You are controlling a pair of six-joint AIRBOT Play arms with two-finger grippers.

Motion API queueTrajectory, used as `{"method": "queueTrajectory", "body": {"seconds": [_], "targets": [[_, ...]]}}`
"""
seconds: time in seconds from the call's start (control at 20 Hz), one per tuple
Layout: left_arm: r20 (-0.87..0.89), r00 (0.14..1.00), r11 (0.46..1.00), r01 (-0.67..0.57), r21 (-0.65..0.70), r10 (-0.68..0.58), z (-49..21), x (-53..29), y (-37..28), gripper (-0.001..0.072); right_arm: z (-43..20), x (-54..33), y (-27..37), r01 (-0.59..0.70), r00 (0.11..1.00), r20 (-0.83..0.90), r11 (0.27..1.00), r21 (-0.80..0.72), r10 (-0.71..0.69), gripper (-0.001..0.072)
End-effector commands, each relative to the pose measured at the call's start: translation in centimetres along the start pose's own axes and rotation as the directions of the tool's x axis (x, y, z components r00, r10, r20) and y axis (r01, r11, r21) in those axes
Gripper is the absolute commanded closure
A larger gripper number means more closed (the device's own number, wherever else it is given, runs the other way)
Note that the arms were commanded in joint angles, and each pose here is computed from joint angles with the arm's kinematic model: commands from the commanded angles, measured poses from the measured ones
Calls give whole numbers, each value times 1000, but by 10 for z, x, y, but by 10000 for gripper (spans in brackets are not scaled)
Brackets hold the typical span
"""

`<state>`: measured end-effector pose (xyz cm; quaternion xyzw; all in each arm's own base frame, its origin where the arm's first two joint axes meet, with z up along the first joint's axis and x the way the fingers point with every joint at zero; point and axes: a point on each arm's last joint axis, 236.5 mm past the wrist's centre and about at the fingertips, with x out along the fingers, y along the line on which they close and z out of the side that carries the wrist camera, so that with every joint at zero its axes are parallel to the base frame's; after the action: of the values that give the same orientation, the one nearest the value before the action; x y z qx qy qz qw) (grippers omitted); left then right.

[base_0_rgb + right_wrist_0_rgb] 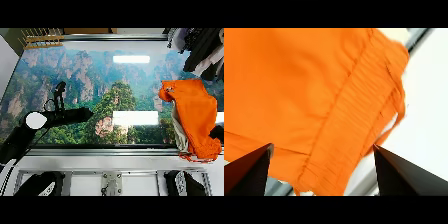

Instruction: Fold the clothes and pants, and hang the long-sleeved shirts on hangers.

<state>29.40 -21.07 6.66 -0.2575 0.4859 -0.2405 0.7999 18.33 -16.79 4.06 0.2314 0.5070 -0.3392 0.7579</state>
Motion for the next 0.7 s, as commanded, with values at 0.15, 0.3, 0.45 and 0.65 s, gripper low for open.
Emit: {"method": "queueTrajectory", "body": {"seconds": [0.15, 0.3, 0.45, 0.65], "targets": [[23, 1000, 1000, 0, 0, 0, 6, 0, 0, 700, 36, -95, 168, -509, 802, 142, 788, -347, 580, 37], [39, 999, 1000, 0, 0, 0, 9, 0, 0, 700, -16, -117, 236, -637, 700, -38, 599, -485, 713, 38], [42, 999, 1000, 0, 0, 0, 10, 0, 0, 699, -64, -117, 274, -680, 669, -200, 481, -554, 716, 39], [42, 999, 1000, 1, 0, -1, 10, 0, 0, 699, -102, -105, 295, -706, 662, -327, 414, -575, 675, 44]]}}
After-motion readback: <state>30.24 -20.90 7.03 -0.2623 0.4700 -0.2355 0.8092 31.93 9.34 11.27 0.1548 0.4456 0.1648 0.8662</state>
